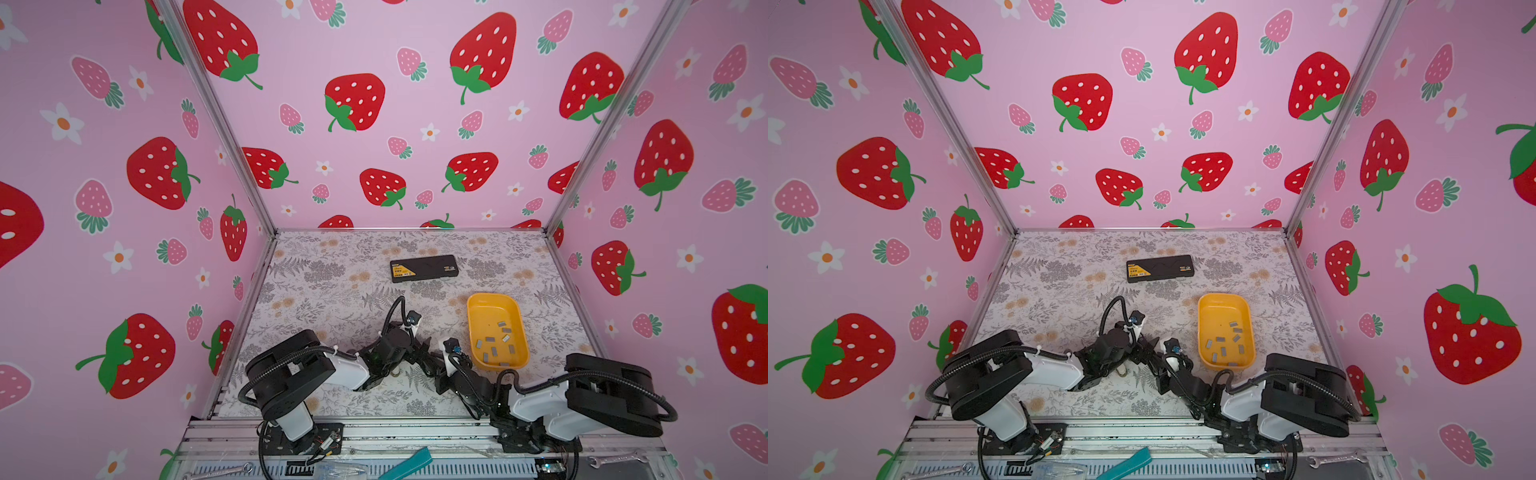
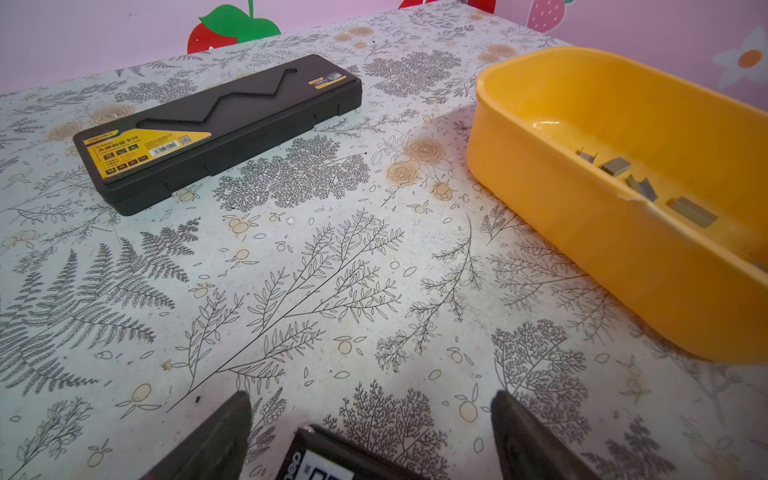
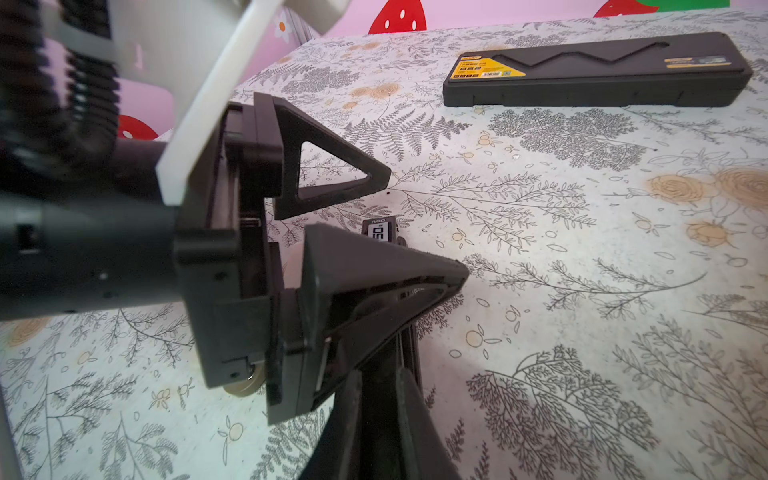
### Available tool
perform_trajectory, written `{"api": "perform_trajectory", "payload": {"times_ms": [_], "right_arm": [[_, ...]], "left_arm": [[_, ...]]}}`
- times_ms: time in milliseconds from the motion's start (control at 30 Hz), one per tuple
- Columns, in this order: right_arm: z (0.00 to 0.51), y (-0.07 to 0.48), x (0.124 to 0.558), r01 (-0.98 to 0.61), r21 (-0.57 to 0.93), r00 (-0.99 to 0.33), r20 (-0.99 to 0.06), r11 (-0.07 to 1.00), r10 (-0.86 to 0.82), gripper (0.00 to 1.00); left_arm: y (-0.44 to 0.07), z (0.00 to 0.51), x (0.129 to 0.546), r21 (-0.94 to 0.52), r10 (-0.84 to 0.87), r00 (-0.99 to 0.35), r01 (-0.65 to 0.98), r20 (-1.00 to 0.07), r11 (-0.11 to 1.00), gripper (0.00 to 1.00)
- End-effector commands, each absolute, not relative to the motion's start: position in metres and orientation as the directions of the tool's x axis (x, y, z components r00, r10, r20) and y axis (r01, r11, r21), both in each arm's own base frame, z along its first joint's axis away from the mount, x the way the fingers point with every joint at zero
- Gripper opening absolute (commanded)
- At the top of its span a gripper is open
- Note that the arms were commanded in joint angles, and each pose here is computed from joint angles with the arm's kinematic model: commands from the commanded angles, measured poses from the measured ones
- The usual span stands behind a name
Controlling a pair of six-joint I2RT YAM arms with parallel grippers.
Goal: Load the staples into the stapler
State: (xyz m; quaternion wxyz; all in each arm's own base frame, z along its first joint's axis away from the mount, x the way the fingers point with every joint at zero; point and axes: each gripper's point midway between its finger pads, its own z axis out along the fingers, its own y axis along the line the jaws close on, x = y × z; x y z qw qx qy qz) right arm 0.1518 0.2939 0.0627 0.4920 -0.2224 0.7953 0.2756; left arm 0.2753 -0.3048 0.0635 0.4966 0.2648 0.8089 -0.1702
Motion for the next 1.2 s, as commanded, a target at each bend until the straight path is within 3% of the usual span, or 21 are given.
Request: {"api": "perform_trajectory", "payload": {"times_ms": [0,367,533,700,933,1167], "right_arm": [[-0.006,0.262,0.132,-0.649,0.076,-0.491,-0.802,0.757,-0.341,0.17],[-0.025,0.263,0.120,-0.675,0.056,-0.478,-0.793,0.735,-0.379,0.16],[-0.006,0.281,0.125,-0.676,0.048,-0.462,-0.804,0.735,-0.373,0.17],[0.038,0.297,0.133,-0.672,0.024,-0.418,-0.837,0.740,-0.352,0.31],[0.078,0.312,0.132,-0.705,0.059,-0.381,-0.872,0.707,-0.307,0.60],[0.066,0.324,0.139,-0.684,0.043,-0.405,-0.852,0.728,-0.330,0.60]], "left_arm": [[-0.302,0.052,0.271,0.000,0.290,-0.378,0.608,-0.879,0.794,0.91],[-0.296,0.041,0.268,-0.004,0.276,-0.369,0.606,-0.887,0.796,0.91],[-0.298,0.053,0.271,0.011,0.283,-0.356,0.605,-0.890,0.796,0.91],[-0.297,0.084,0.281,0.030,0.277,-0.342,0.581,-0.898,0.813,0.92],[-0.264,0.134,0.299,-0.051,0.151,-0.370,0.482,-0.917,0.874,0.95],[-0.211,0.156,0.300,-0.106,0.045,-0.407,0.340,-0.912,0.935,1.00]]}}
